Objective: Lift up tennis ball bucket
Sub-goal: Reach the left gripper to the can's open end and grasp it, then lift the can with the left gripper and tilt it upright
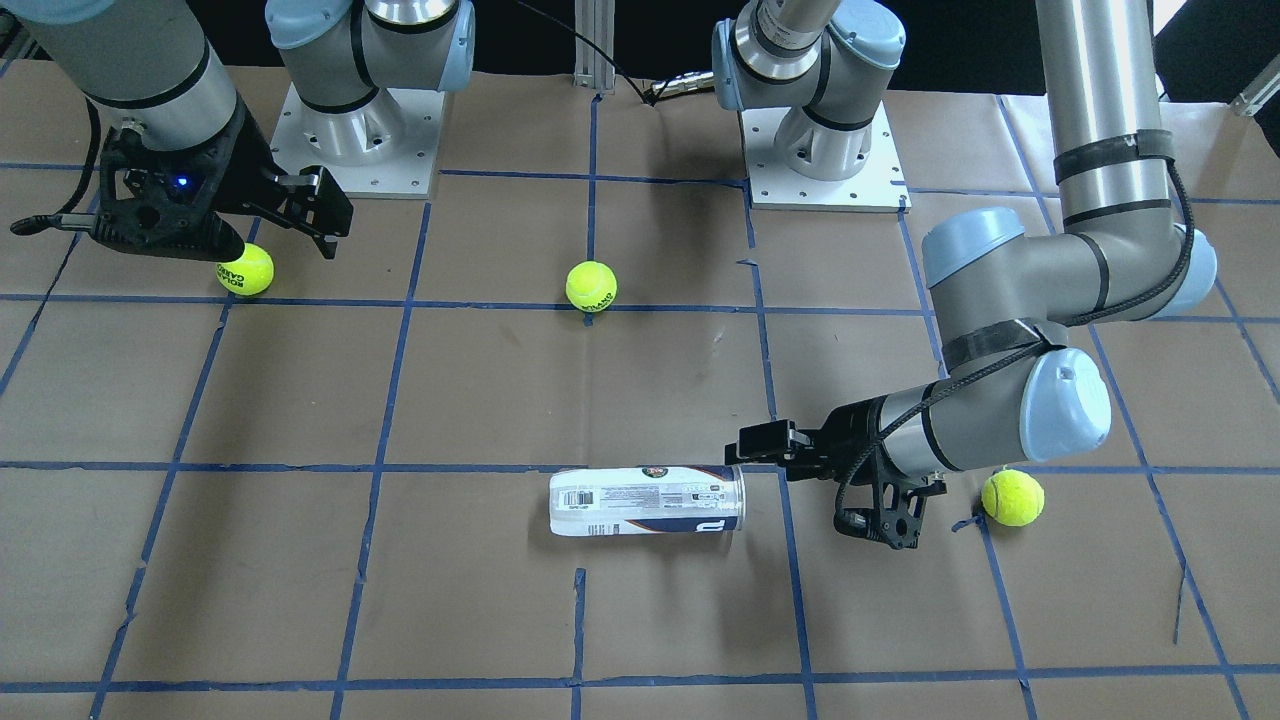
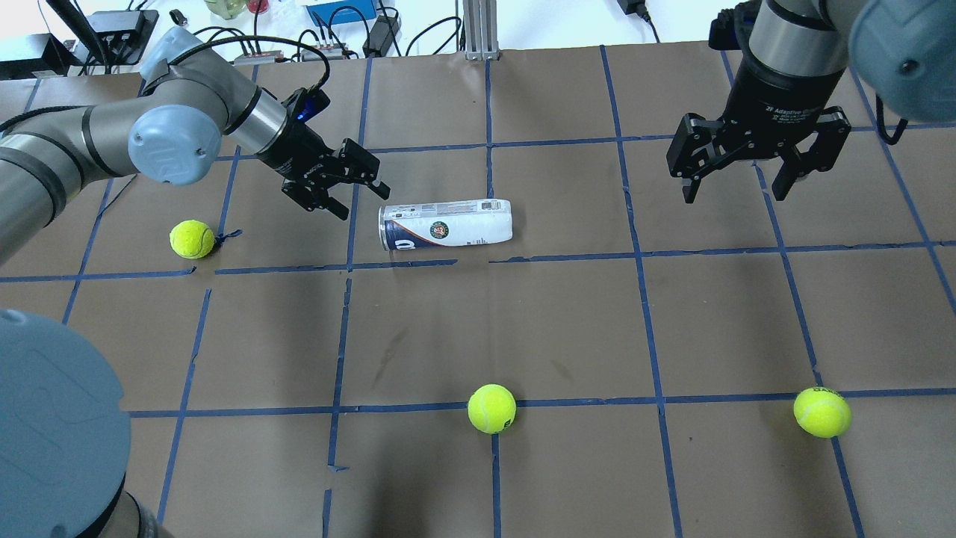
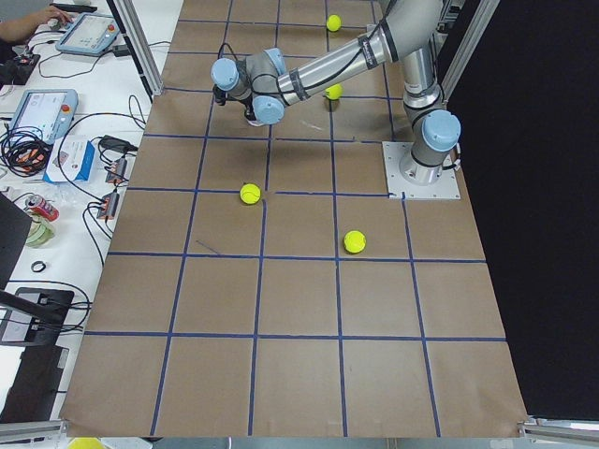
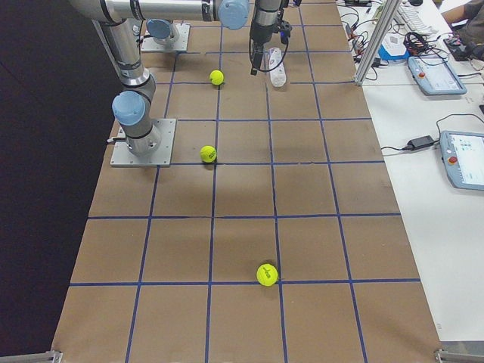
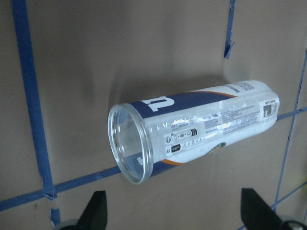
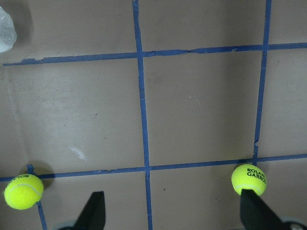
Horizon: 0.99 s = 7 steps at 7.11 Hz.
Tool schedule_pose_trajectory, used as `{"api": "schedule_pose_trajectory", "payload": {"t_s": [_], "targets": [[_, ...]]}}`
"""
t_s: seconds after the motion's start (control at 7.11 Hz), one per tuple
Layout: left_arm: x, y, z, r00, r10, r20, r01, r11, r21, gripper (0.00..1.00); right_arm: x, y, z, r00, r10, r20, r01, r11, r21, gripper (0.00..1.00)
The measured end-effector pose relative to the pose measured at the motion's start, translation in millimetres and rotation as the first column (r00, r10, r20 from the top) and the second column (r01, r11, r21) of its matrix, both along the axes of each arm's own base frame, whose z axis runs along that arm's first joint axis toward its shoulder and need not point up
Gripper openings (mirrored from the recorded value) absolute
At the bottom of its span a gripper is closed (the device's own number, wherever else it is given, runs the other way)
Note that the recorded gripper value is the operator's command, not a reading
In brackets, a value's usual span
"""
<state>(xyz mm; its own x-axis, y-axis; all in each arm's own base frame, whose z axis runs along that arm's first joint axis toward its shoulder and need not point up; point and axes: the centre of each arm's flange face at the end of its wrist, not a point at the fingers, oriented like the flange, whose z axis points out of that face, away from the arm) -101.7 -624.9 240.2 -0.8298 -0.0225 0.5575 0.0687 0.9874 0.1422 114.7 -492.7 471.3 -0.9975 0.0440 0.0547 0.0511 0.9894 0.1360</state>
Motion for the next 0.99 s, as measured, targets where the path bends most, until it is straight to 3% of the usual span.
{"api": "schedule_pose_trajectory", "payload": {"t_s": [0.28,0.42,0.56,0.7,0.99], "targets": [[-4,-9,-41,0.998,0.019,-0.060,-0.021,0.999,-0.034,0.95,0,0,1,1.000,0.000,0.000,0.000,1.000,-0.002,1.00],[-5,-13,-57,0.996,0.028,-0.088,-0.031,0.999,-0.039,0.78,0,0,1,1.000,0.000,0.000,0.000,1.000,-0.002,1.00],[-7,-14,-66,0.994,0.033,-0.103,-0.038,0.999,-0.039,0.46,0,0,1,1.000,0.000,0.000,0.000,1.000,-0.002,1.00],[-7,-13,-67,0.993,0.036,-0.108,-0.041,0.998,-0.040,0.30,0,0,1,1.000,0.000,0.000,0.000,1.000,-0.002,1.00],[-12,-9,-59,0.987,0.062,-0.146,-0.067,0.997,-0.030,0.17,0,0,1,1.000,0.000,0.000,0.000,1.000,-0.002,1.00]]}}
